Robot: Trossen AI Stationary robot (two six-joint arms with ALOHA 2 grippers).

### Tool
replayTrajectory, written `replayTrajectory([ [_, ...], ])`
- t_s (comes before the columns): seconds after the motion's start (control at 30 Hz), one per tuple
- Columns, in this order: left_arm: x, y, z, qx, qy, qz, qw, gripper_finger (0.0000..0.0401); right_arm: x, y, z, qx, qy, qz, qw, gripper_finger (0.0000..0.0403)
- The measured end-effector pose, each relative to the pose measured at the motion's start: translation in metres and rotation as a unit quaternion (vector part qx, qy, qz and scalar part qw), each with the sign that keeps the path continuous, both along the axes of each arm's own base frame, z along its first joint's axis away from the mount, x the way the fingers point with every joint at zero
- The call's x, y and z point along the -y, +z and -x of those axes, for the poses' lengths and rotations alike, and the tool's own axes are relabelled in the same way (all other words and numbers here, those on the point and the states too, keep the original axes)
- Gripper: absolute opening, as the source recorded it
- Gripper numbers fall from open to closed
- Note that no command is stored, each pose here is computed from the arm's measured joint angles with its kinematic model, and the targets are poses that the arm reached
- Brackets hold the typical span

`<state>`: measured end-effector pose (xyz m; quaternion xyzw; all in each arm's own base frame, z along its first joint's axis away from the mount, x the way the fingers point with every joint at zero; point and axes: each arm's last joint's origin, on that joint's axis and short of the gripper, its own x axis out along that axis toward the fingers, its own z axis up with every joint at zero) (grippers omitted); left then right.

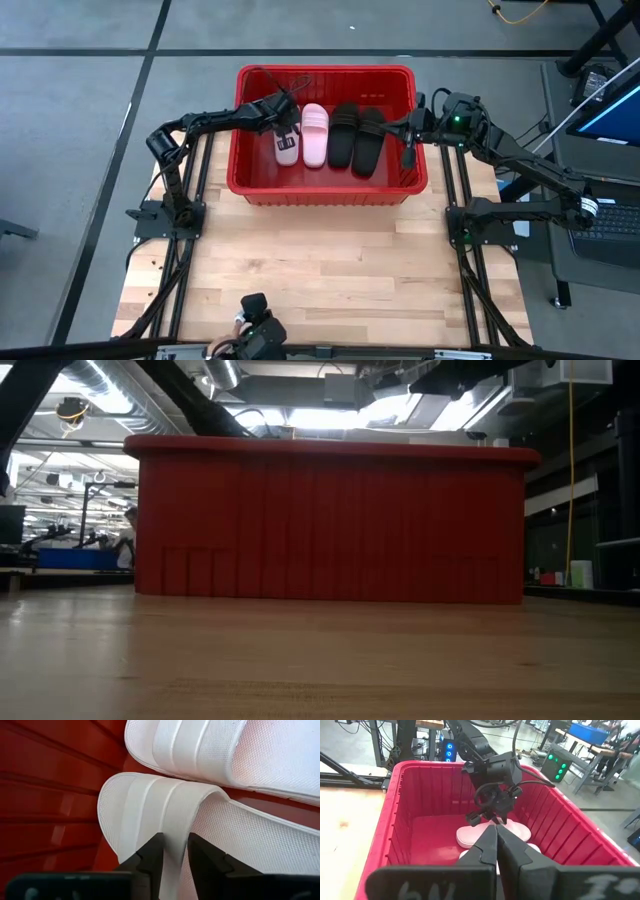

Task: Pick and place slides into bin
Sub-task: Put the pink slide into the red bin, then return to Home Position

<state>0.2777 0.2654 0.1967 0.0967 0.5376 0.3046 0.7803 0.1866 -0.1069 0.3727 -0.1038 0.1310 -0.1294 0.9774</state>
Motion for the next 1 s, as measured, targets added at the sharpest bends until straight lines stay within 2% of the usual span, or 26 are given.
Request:
replayTrajectory([
  [0.17,0.003,0.006,0.0,0.004,-0.004,-0.003,1.0,0.0105,0.0,-0.002,0.0,-0.002,-0.005,-0.024,1.0,0.0009],
  [0.47,0.024,0.042,0.006,0.028,-0.012,-0.017,0.999,0.0131,-0.001,-0.004,0.001,-0.007,-0.011,-0.053,0.999,0.0009],
  [0.63,0.054,0.073,0.007,0.062,-0.02,-0.02,0.998,0.0127,-0.001,-0.004,0.0,-0.004,-0.01,-0.059,0.998,0.0009],
  [0.77,0.089,0.111,0.01,0.111,-0.05,-0.056,0.991,0.0113,-0.006,-0.003,-0.002,0.005,-0.001,-0.065,0.998,0.0009],
  [0.87,0.119,0.141,0.016,0.159,-0.073,-0.087,0.981,0.0096,-0.011,-0.002,-0.005,0.004,0.014,-0.067,0.998,0.0009],
  [1.0,0.157,0.174,0.031,0.24,-0.09,-0.098,0.962,0.006,-0.023,-0.002,-0.011,0.007,0.038,-0.088,0.995,0.0009],
])
